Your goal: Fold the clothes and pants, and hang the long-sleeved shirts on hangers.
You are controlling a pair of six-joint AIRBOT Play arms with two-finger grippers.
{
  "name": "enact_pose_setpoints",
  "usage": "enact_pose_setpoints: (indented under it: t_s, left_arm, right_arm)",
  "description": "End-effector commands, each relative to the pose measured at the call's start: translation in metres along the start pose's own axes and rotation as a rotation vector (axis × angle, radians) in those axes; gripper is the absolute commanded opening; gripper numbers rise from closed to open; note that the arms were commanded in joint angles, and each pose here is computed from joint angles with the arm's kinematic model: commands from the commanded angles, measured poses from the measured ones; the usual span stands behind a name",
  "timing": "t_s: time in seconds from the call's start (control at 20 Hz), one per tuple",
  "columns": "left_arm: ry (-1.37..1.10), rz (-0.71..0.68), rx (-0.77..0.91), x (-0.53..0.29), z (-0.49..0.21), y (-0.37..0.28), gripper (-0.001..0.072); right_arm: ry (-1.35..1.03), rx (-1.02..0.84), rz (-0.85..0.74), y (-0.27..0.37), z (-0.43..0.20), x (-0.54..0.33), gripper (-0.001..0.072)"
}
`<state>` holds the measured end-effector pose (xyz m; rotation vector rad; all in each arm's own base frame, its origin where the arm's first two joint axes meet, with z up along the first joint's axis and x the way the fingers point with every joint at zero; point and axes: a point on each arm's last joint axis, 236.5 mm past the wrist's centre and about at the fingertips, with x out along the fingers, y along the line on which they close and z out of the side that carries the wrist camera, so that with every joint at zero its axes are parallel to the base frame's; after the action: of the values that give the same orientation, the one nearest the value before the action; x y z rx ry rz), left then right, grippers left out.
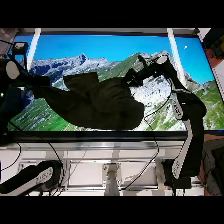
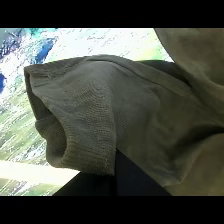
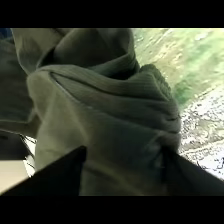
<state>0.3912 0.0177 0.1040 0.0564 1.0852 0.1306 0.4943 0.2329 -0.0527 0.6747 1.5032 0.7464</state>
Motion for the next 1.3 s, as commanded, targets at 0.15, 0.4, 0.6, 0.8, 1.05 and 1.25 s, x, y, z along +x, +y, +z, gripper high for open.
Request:
enact_pose_setpoints:
  t_s: [0.15, 0.4, 0.6, 0.8, 1.05, 1.25]
  left_arm:
    - [-0.015, 0.011, 0.002, 0.000, 0.004, 0.003, 0.0006]
    - [-0.174, 0.217, -0.081, -0.027, 0.034, 0.070, 0.0005]
    - [-0.243, 0.249, -0.159, -0.048, 0.039, 0.104, 0.0005]
    - [-0.256, 0.252, -0.163, -0.049, 0.042, 0.107, 0.0005]
    - [-0.260, 0.250, -0.162, -0.049, 0.042, 0.107, 0.0005]
    - [-0.244, 0.261, -0.165, -0.049, 0.038, 0.110, 0.0005]
  right_arm:
    - [0.045, -0.069, 0.018, 0.015, -0.009, -0.013, 0.0026]
    - [-0.171, -0.060, -0.045, 0.035, 0.010, -0.120, 0.0025]
    - [-0.432, 0.012, -0.215, 0.015, 0.018, -0.233, 0.0025]
    - [-0.598, 0.102, -0.321, 0.001, 0.011, -0.303, 0.0026]
    - [-0.652, 0.116, -0.358, 0.004, 0.010, -0.319, 0.0026]
    - [-0.832, 0.163, -0.347, 0.005, 0.037, -0.347, 0.0026]
